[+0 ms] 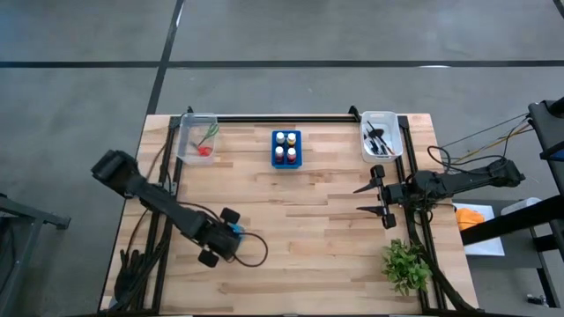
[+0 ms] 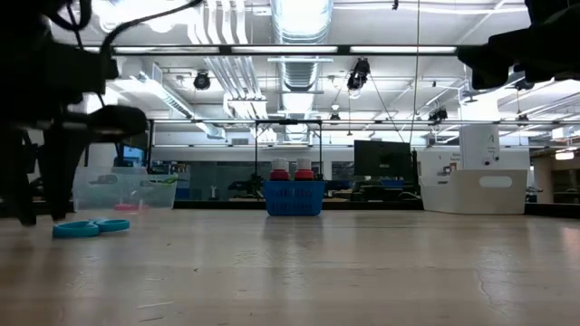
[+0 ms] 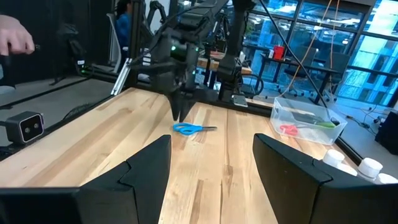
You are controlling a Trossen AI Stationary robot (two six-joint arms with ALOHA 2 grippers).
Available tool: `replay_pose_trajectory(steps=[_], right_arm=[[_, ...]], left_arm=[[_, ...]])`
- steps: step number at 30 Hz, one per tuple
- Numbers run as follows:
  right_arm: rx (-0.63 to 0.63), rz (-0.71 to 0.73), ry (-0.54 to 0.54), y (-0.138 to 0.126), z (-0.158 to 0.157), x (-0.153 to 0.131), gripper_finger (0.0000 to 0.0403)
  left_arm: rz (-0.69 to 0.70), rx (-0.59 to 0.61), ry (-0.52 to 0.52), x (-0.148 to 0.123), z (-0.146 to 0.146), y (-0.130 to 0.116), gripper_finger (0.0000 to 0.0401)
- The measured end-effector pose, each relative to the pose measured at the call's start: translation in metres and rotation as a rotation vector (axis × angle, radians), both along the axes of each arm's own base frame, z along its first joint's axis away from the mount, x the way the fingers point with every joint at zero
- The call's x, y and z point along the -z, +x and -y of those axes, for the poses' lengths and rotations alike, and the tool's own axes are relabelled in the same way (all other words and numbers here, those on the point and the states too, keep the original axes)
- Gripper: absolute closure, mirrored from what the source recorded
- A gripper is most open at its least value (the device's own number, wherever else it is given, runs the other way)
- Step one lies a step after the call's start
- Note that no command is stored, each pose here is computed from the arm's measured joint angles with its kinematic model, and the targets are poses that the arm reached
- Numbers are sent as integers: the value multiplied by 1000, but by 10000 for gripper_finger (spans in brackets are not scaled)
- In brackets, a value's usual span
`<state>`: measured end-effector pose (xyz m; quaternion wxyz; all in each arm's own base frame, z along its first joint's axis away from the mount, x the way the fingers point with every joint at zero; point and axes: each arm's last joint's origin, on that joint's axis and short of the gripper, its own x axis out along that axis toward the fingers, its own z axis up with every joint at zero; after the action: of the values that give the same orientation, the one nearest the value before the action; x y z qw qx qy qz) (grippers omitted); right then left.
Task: Pick & Place Paint Supplies
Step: Put the blue scissors into the transparent bin
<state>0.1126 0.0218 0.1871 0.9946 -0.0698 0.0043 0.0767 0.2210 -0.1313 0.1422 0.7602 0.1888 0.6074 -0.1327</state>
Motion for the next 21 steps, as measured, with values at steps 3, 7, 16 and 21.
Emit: replay_pose_trajectory(steps=[3, 7, 16, 21], right_arm=[[0, -3, -1, 0, 0, 1, 177], [1, -3, -1, 0, 0, 1, 177], [1, -5, -1, 0, 0, 2, 177], [1, -4, -1, 0, 0, 2, 177]], left_arm=[[-46, 22, 25, 7, 5, 8, 311], [-90, 47, 53, 8, 9, 15, 311], [-98, 73, 24, 6, 9, 19, 311], [-103, 63, -5, 9, 6, 19, 311]])
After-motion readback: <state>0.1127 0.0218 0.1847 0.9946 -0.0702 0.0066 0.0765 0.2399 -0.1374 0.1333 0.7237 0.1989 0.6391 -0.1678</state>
